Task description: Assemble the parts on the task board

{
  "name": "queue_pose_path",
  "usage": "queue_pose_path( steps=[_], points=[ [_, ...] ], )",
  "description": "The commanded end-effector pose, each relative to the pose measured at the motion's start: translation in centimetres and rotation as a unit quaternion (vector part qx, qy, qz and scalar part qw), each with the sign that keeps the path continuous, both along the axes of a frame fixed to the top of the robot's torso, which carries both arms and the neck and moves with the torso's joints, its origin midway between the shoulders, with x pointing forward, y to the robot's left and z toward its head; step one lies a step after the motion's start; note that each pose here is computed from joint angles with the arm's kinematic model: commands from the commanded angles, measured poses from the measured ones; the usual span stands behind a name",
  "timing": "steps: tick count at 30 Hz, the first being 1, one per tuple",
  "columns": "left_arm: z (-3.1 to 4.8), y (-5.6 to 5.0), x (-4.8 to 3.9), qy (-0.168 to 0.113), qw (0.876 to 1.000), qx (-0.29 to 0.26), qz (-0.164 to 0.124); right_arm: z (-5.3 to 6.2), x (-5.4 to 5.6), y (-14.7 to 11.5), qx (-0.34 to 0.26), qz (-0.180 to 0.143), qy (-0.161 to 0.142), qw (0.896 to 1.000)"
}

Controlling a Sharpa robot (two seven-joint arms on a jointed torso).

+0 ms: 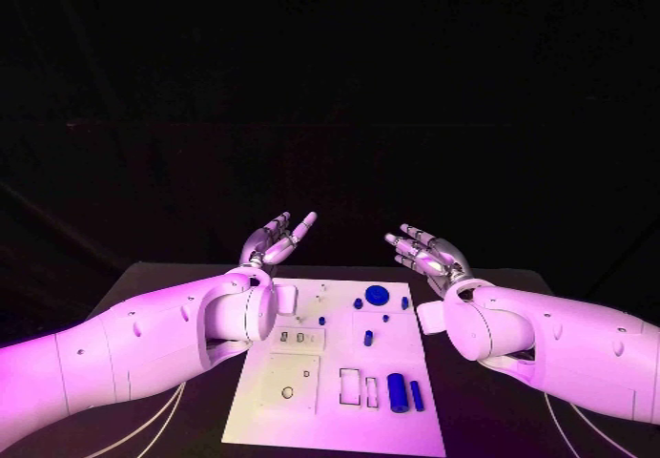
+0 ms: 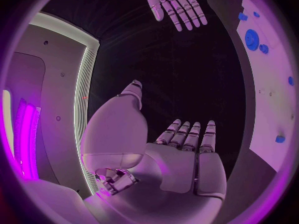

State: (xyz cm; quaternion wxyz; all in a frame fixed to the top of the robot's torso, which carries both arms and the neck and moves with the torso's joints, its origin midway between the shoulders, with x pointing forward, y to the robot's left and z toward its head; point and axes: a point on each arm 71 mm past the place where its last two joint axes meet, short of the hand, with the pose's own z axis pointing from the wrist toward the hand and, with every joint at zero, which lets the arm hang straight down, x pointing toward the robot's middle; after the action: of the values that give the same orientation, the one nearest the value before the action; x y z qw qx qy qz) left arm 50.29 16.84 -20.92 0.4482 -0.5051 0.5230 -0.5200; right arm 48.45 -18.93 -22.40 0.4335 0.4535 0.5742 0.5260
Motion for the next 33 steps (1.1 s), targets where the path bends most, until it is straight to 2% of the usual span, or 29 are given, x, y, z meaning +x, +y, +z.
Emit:
queue_pose_path(
  steps=[1,5,6,14,22,28,33],
  points=[
    [-0.05,-0.4,-0.03,0.012,1.0,-0.012,-0.022,-0.2,-0.1,1.0,-0.001,0.084,0.021,0.996],
    [-0.05,-0.4,-0.03,0.012,1.0,-0.012,-0.022,-0.1,0.0,1.1,-0.004,0.096,0.024,0.995],
    [-0.02,1.1,-0.03,0.008,1.0,-0.013,-0.02,1.4,1.2,-0.6,-0.108,0.089,-0.088,0.986],
    [0.2,2.5,-0.13,-0.003,1.0,-0.011,-0.013,1.9,1.6,-1.1,-0.176,0.095,-0.138,0.97],
    [0.66,3.9,-0.81,-0.004,1.0,-0.014,-0.018,2.9,1.9,-1.0,-0.242,0.116,-0.172,0.948],
    [1.93,4.7,-1.56,-0.006,0.999,-0.023,-0.037,3.9,2.4,-1.1,-0.305,0.136,-0.198,0.921],
    [3.58,5.1,-2.22,-0.014,0.998,-0.028,-0.052,4.8,2.9,-0.9,-0.38,0.153,-0.225,0.884]
  ],
)
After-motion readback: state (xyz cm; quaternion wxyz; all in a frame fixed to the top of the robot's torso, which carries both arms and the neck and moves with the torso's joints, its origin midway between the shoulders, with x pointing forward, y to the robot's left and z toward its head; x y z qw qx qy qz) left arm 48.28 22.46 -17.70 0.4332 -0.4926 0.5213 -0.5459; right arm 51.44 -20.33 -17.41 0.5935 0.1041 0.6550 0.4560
